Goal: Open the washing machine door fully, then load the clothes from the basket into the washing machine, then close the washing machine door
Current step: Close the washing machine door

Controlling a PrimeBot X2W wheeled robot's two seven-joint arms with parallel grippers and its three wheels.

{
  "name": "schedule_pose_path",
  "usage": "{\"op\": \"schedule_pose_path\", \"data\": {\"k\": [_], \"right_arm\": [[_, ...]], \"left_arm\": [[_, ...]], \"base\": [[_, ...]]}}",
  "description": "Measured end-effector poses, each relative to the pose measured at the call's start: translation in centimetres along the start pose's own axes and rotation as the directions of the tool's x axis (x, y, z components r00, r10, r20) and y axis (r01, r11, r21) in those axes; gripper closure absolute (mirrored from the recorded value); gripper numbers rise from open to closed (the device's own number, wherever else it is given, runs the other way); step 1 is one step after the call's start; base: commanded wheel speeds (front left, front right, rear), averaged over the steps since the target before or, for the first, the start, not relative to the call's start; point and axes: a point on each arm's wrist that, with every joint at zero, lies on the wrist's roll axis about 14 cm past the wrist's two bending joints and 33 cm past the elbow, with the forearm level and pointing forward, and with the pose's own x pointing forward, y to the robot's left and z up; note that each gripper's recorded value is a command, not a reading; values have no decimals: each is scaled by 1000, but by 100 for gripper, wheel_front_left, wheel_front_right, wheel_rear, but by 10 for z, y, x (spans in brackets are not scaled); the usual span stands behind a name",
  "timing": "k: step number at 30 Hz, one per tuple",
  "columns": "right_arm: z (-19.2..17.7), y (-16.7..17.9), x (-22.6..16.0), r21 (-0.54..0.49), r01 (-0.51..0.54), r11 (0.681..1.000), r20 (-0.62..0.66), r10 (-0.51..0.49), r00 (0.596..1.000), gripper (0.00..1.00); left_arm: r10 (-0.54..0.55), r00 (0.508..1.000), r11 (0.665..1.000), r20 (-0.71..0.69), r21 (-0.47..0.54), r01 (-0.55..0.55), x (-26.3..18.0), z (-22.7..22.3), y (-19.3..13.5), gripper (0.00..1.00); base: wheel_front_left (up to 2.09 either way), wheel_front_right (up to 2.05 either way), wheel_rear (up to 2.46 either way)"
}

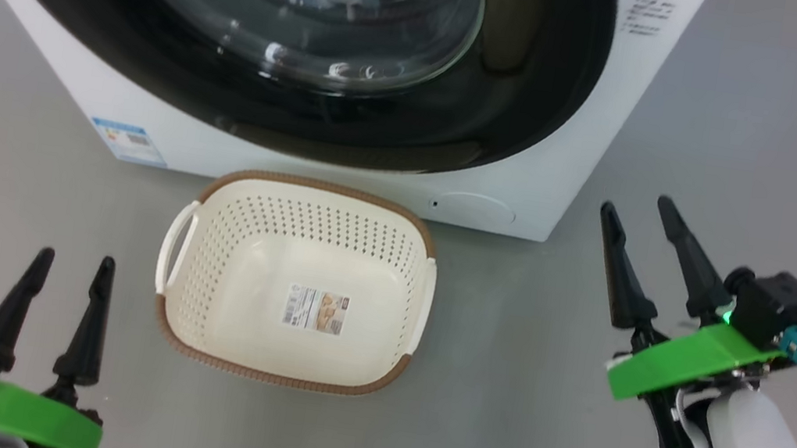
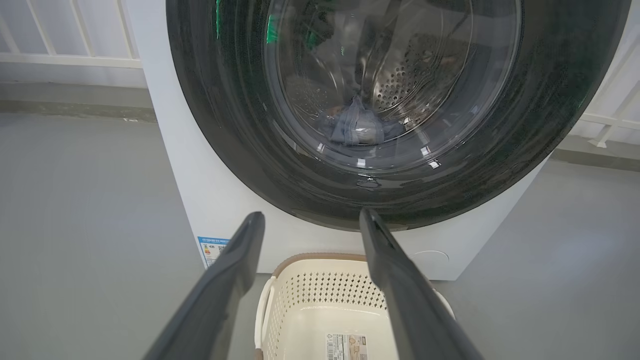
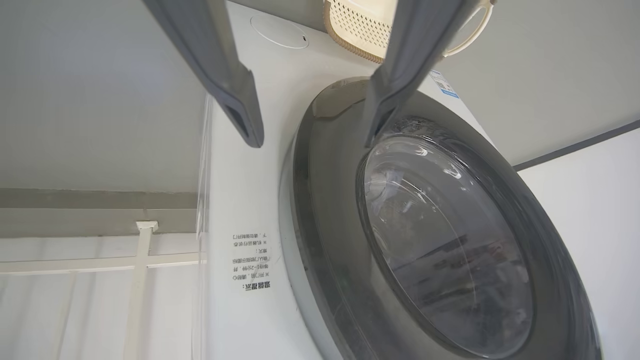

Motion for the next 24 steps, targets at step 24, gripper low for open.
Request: {"op": "schedule_pose_path", "data": {"k": [24], "right_arm": [[5,-50,-123,-41,191,981,-42,-193,980,0]], "left_arm": [[-61,998,998,23,15,60,-26,10,-25,0]], "base": [[0,0,0]]}}
